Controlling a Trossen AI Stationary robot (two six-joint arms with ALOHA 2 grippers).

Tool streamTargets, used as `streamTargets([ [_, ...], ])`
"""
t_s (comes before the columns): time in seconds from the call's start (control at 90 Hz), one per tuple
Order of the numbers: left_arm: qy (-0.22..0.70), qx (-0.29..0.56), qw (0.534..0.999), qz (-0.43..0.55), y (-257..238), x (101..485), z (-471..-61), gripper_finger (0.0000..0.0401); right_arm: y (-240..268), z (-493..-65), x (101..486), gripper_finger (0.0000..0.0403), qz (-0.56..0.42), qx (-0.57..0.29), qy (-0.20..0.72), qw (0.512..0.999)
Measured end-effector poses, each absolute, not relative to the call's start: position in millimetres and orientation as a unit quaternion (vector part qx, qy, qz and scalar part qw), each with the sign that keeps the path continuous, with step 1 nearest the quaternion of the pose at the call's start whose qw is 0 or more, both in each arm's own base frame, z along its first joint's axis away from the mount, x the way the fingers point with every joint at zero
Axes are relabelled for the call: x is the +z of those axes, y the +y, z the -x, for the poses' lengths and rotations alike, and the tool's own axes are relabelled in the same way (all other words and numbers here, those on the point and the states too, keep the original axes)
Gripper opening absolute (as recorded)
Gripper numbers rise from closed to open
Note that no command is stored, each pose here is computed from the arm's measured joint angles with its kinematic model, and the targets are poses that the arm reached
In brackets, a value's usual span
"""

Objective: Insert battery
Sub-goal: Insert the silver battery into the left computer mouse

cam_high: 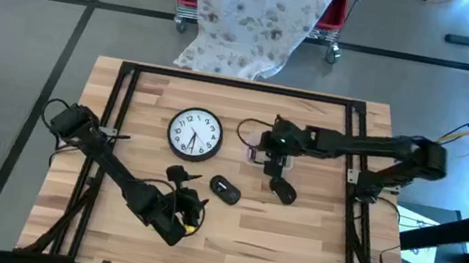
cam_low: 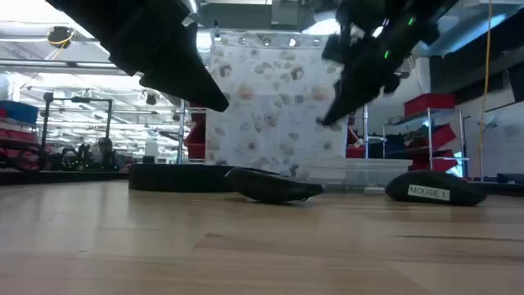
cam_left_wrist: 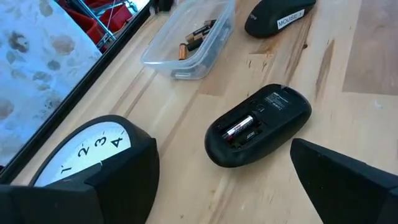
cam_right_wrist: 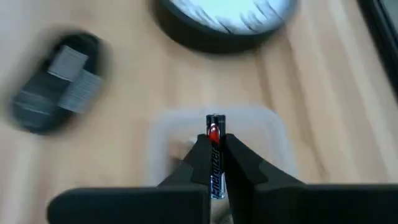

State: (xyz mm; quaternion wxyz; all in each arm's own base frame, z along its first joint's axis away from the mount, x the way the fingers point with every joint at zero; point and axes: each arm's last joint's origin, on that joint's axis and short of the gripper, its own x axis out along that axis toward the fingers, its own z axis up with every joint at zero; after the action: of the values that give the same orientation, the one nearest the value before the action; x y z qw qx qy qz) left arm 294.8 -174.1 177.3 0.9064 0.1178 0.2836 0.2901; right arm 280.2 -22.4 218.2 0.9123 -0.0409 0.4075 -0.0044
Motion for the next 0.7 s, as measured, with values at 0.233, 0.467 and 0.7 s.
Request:
streamTargets([
  [0.233,0.282,0.292,0.907,-0.111,-174,177,-295,0.0354,54,-279,199,0.0000,0.055,0.130,0.426,0.893],
  [0.467,0.281,0.293,0.907,-0.111,-174,177,-295,0.0354,111,-274,153,0.0003,0.141,0.220,0.486,0.834],
  [0.7,0.281,0.293,0.907,-0.111,-174,177,-295,0.0354,132,-269,128,0.0012,0.327,0.336,0.462,0.753],
])
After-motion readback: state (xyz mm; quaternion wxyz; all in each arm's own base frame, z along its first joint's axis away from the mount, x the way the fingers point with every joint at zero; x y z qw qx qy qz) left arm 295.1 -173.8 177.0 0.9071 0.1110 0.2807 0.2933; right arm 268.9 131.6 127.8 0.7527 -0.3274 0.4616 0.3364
